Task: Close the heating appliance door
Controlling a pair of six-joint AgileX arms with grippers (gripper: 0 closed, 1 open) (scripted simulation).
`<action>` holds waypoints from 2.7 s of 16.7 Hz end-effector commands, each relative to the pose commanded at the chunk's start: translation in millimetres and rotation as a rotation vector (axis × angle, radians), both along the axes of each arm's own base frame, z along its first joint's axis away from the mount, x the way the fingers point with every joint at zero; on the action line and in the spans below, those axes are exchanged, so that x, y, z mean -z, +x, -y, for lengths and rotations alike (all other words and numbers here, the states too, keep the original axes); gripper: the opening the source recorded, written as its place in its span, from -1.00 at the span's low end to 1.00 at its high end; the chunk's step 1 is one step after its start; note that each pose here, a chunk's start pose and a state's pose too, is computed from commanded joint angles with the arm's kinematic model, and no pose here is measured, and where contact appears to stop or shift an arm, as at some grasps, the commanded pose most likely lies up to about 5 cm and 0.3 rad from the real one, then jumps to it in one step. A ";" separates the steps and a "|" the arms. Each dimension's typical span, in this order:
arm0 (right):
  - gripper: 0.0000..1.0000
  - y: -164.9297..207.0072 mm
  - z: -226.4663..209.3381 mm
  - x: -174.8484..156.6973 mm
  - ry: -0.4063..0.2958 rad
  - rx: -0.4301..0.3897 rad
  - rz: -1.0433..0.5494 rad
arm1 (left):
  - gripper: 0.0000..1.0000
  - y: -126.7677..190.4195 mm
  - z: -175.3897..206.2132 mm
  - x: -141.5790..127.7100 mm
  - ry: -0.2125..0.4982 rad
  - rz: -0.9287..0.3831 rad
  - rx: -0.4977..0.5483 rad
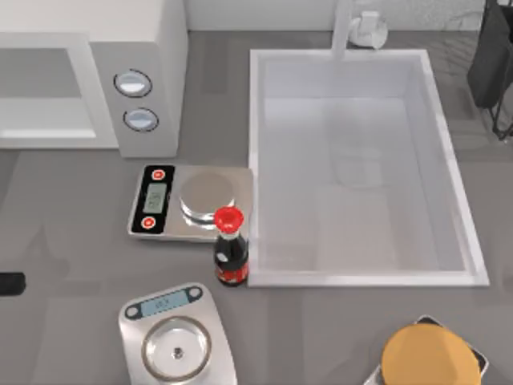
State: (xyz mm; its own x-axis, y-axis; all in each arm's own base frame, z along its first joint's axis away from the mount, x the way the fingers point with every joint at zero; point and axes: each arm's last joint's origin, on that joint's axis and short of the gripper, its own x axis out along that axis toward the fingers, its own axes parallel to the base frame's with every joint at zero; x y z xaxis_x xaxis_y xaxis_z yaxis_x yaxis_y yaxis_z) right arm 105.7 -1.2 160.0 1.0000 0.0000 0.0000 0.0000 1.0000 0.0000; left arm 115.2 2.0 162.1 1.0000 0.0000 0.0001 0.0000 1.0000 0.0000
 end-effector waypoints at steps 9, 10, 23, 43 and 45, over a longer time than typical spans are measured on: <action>1.00 0.0 0.0 0.0 0.000 0.000 0.000 | -1.00 -12.9 7.0 -12.0 0.000 -0.005 0.003; 1.00 0.0 0.0 0.0 0.000 0.000 0.000 | -1.00 -14.5 7.4 -13.1 0.000 -0.001 0.003; 1.00 0.0 0.0 0.0 0.000 0.000 0.000 | -1.00 3.3 10.7 2.2 0.000 -0.001 0.002; 1.00 0.0 0.0 0.0 0.000 0.000 0.000 | -1.00 86.5 -129.8 -107.1 0.283 -0.509 -0.040; 1.00 0.0 0.0 0.0 0.000 0.000 0.000 | -1.00 98.0 -180.1 -109.1 0.240 -0.601 -0.033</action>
